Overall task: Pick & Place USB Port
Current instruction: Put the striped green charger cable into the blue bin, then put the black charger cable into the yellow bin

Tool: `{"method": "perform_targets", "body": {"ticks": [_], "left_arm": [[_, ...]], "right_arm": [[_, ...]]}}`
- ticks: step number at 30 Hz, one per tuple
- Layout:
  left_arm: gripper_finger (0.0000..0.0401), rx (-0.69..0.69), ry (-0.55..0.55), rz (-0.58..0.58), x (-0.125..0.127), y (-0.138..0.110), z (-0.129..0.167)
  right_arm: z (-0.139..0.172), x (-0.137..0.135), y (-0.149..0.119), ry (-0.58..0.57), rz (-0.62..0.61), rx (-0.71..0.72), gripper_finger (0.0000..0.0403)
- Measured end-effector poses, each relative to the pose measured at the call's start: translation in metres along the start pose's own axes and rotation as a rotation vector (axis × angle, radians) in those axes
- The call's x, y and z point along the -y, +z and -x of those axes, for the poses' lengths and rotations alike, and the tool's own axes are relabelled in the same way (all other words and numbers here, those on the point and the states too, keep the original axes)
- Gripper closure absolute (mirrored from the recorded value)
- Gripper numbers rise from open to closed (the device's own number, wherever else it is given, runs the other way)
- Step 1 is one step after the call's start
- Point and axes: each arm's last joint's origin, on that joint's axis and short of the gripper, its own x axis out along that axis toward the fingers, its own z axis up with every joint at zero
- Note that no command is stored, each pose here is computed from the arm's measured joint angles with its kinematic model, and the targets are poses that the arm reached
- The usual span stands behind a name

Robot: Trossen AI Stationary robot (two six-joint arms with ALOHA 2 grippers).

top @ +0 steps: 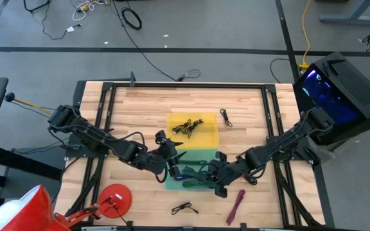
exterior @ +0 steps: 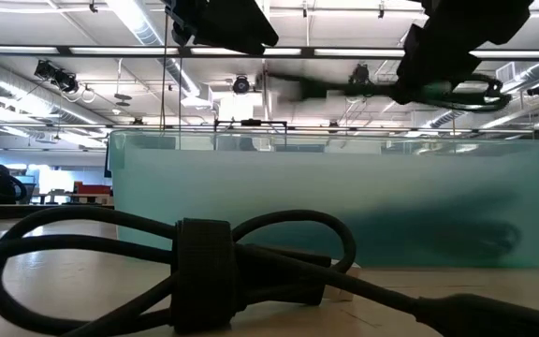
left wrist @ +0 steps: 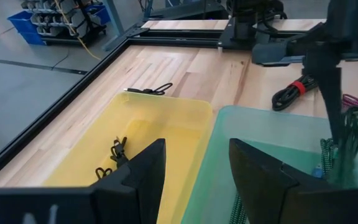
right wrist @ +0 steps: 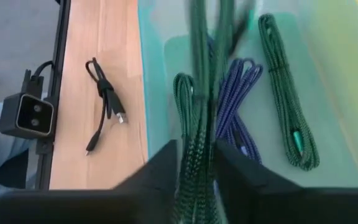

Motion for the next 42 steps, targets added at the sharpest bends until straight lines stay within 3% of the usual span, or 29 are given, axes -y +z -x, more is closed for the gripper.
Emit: {"method": "perform_targets", "body": {"ticks": [6,11,17,22,27,34,42], "left_arm": [[0.022,-0.001,0.0,-0.001,0.0,0.0,0.0],[0.022,-0.003,0.001,-0.002,0.0,0.0,0.0],[0.022,-0.01,-0.011,-0.007,0.001,-0.001,0.001],[0.022,-0.016,-0.041,-0.003,0.002,-0.001,0.001],[0.022,-0.012,-0.048,0.003,0.002,0.0,0.001],[0.022,-0.022,-0.083,0.011,0.003,-0.001,0.001],[0.022,-0.035,-0.123,0.012,0.004,-0.001,0.001]], "right_arm": [[0.001,0.004,0.005,-0.065,0.0,0.059,0.0187],[0.017,0.024,0.013,-0.204,0.01,0.087,0.0147],[0.063,0.066,0.022,-0.485,-0.033,0.131,0.0146],[0.094,0.108,0.027,-0.621,-0.178,0.121,0.0157],[0.1,0.15,0.033,-0.738,-0.245,0.066,0.0161],[0.085,0.208,0.036,-0.759,-0.319,-0.098,0.0161],[0.055,0.241,0.032,-0.734,-0.333,-0.23,0.0161]]}}
